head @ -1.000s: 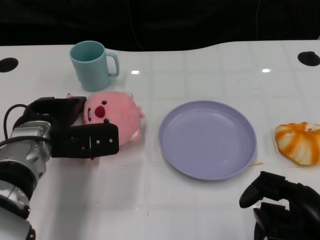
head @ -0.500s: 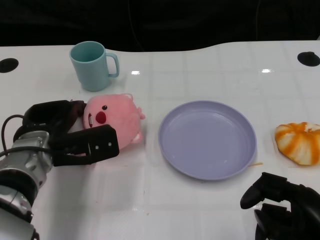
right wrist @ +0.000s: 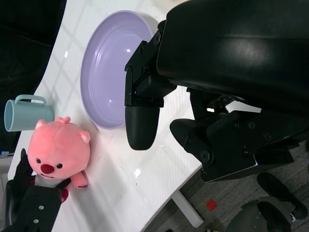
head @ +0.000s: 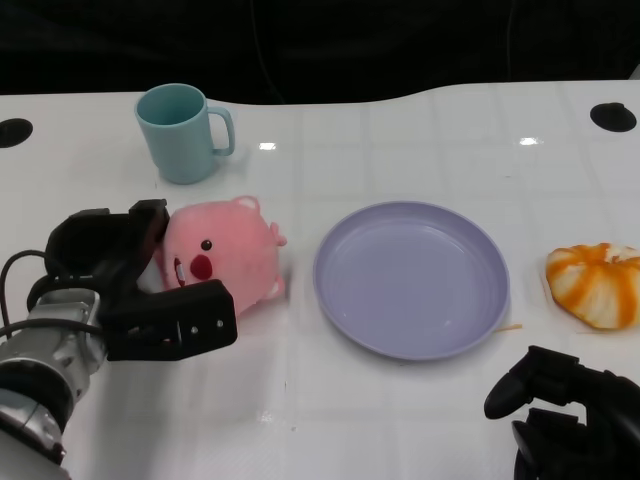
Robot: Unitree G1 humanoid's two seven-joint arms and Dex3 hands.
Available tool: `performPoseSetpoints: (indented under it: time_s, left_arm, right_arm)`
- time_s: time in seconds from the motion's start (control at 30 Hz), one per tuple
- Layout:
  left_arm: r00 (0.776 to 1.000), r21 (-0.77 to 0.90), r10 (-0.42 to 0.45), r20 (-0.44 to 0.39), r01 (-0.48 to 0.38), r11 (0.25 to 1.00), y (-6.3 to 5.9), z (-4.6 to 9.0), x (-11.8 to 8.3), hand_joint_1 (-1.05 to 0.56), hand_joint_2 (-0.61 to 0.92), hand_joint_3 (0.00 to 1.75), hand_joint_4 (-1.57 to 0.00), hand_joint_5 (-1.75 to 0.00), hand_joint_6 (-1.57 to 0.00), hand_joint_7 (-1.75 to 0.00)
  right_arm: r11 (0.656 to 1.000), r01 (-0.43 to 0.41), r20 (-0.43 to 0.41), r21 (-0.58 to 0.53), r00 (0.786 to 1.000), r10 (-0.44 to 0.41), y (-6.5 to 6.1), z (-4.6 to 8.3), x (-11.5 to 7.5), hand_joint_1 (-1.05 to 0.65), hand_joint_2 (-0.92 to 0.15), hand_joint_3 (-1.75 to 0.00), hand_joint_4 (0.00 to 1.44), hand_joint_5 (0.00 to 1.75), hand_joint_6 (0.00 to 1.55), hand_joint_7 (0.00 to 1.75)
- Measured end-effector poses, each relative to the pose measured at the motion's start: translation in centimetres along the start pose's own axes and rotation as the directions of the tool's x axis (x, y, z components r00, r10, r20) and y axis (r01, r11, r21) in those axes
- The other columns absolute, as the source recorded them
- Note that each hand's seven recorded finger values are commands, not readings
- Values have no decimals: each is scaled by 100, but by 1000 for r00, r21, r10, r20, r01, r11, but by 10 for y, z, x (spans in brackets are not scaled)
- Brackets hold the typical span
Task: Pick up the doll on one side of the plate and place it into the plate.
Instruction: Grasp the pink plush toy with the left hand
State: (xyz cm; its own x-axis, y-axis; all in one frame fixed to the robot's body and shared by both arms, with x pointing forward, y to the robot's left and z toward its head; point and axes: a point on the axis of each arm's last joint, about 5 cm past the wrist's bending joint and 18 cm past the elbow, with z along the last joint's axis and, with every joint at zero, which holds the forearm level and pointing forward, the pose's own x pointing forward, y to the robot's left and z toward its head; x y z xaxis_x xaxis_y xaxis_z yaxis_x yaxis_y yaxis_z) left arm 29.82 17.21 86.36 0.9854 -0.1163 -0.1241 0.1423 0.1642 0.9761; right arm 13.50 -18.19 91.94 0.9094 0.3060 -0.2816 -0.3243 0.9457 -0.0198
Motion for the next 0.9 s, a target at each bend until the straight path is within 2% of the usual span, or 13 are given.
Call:
performPoseSetpoints:
  time_s: [0.23,0.43,0.9]
  left_arm:
    - [997,-11,72,7,-72,997,-7,-1,-5,-18,92,22,-82,-175,-58,-175]
    - [995,-31,97,6,-97,995,-9,-2,-6,-16,89,20,-84,-175,-60,-175]
    - [990,-105,124,64,-117,988,0,-5,-5,-15,92,24,-85,-175,-64,-175]
  right_arm:
    - [1000,0,4,-1,1000,0,0,1,0,-4,-75,-100,60,175,49,146]
    - [1000,0,2,-1,1000,0,0,0,0,-4,-75,-100,60,175,50,146]
    - [1000,-3,1,0,1000,3,-1,0,4,-4,-76,-100,60,175,50,146]
